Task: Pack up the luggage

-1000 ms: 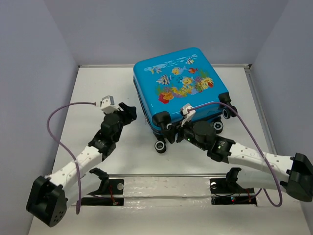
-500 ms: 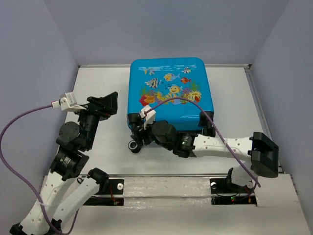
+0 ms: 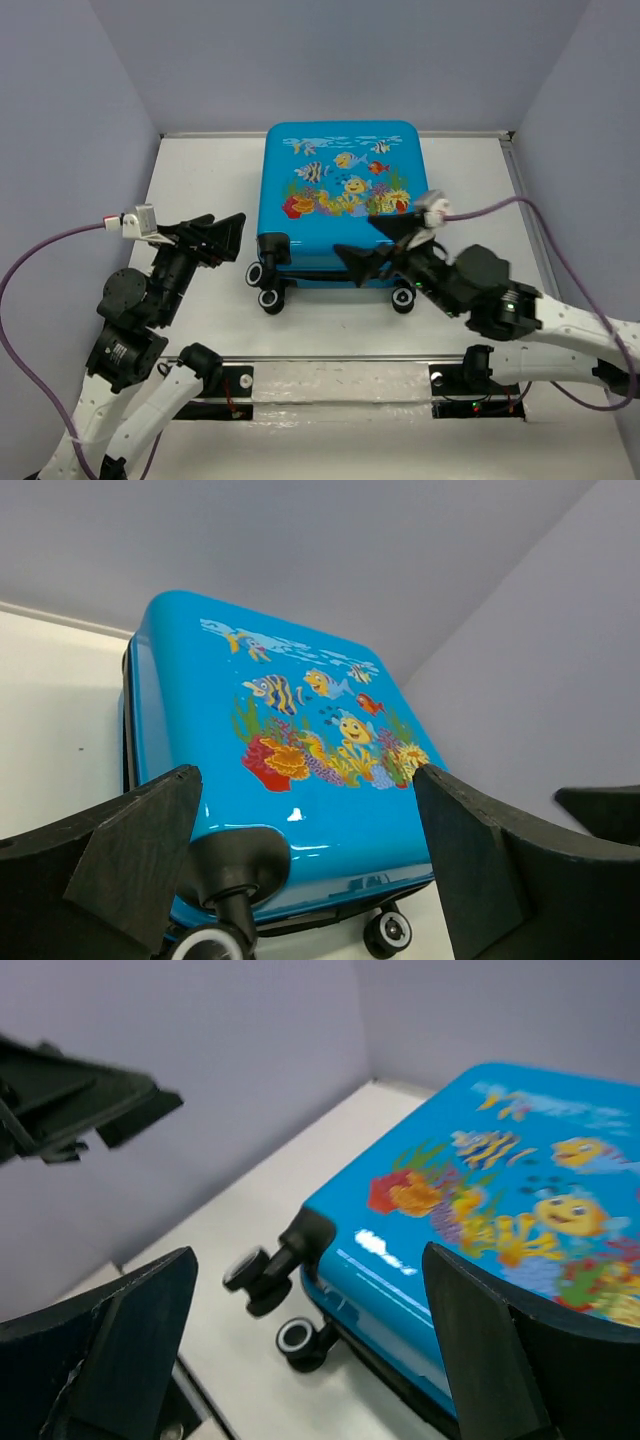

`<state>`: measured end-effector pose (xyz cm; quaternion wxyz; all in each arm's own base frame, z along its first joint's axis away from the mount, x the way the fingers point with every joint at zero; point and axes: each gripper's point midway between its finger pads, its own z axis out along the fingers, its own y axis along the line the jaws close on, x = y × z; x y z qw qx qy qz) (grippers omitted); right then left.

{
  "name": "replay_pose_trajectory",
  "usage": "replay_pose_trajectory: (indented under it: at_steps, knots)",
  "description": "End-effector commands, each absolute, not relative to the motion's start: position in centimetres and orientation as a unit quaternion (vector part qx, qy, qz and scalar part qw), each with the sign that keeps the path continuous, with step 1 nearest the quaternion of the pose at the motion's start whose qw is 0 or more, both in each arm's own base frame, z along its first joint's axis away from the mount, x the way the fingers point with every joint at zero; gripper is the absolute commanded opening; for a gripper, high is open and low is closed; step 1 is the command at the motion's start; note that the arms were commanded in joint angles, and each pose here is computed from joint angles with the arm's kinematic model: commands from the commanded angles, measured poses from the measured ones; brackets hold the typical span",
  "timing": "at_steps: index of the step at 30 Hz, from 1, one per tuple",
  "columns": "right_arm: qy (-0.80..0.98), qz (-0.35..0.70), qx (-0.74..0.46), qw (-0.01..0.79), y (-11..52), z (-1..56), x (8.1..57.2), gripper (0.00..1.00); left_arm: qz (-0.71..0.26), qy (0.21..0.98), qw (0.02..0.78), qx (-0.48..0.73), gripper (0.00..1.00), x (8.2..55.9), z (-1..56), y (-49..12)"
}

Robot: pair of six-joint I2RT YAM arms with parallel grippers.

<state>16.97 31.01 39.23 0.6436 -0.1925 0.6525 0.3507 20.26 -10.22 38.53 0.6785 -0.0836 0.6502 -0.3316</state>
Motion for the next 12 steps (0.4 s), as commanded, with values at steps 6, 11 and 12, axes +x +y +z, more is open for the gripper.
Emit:
replay_pose_trajectory:
  at_steps: [6, 11, 12]
  knots:
    - [0.598, 0.314, -0.004, 0.737, 12.4, 42.6, 16.8, 1.00, -0.332, 0.583, 0.740, -0.052, 0.99, 17.6, 43.7, -8.6]
    - [0.608, 0.287, 0.019, 0.740, 11.8, 40.9, 17.6, 1.00, -0.333, 0.588, 0.735, -0.054, 0.99, 18.9, 42.6, -9.4]
    - [0.612, 0.281, 0.015, 0.739, 12.2, 40.7, 17.7, 1.00, -0.337, 0.590, 0.731, -0.055, 0.99, 19.1, 42.5, -9.6]
